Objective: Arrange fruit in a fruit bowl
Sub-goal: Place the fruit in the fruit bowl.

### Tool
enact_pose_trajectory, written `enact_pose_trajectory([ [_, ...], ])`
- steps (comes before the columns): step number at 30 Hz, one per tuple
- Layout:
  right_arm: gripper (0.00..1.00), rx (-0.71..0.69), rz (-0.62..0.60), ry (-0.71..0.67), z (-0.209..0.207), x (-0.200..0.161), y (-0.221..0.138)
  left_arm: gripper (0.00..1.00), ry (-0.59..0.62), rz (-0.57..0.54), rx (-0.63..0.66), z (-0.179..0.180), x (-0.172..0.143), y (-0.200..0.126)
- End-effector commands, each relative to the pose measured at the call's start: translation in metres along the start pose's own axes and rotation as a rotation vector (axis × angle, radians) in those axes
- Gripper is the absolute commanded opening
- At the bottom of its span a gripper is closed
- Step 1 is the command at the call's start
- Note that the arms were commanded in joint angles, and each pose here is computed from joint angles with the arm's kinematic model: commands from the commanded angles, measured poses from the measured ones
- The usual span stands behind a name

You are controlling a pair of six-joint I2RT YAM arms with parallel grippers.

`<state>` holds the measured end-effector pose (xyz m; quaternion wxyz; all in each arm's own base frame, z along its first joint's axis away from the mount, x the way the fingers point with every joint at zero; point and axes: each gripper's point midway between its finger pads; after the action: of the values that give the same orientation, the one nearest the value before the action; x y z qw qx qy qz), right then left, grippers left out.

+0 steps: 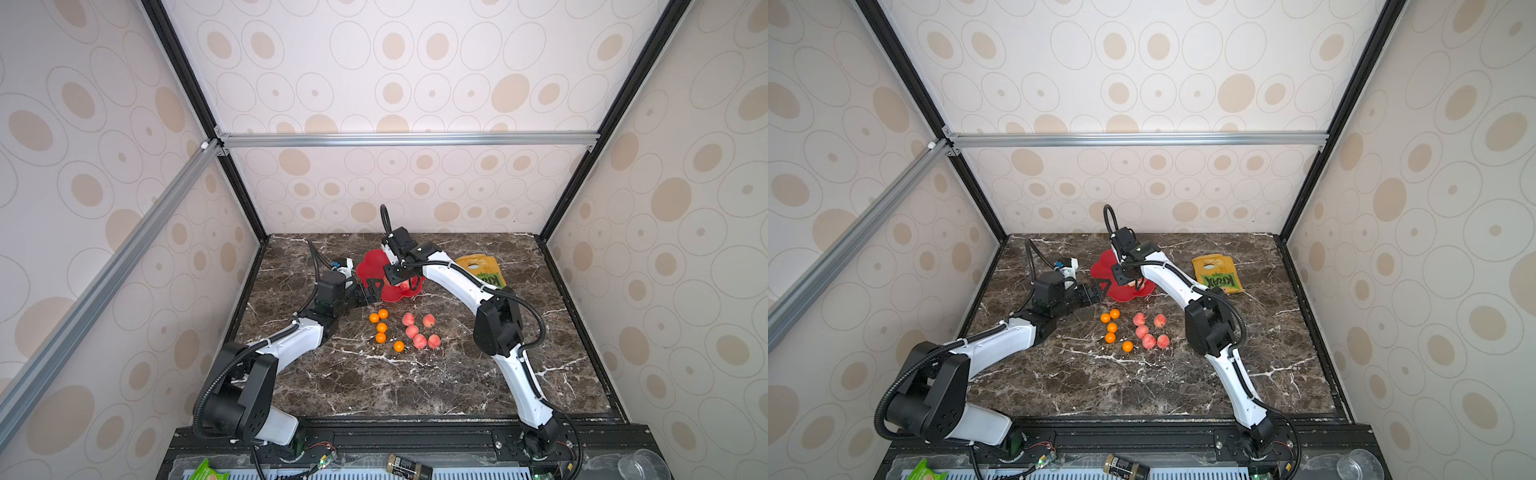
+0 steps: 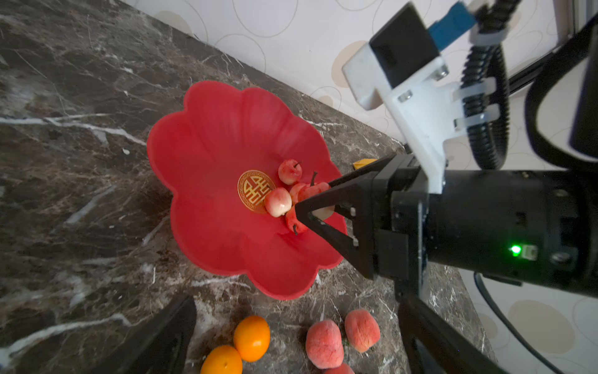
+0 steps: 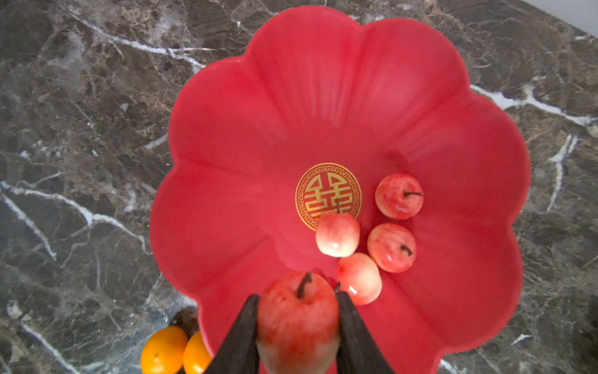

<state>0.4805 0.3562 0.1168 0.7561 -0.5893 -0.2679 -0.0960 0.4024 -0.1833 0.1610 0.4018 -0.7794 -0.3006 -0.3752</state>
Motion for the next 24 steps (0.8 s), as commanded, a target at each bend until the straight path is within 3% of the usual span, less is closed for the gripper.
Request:
enact_pose_trajectory([
  [1, 0.33, -0.044, 0.011, -0.015, -0.011, 0.004, 0.007, 0.98, 0.03, -0.08, -0.019, -0.004, 0.03, 0.006],
  [24, 0.35, -0.121, -0.152, 0.015, -0.028, 0.041, 0.069, 0.98, 0.001, -0.07, 0.014, 0.015, 0.029, 0.025],
])
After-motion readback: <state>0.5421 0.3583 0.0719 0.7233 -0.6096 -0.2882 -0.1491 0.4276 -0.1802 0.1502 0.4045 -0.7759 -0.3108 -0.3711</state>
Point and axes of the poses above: each gripper's point midway between its finger pads, its own y axis out along the fingers, its own z axis along the line the jaws close on, x = y × z, and after that the axes turned 14 degrees about y, right-handed
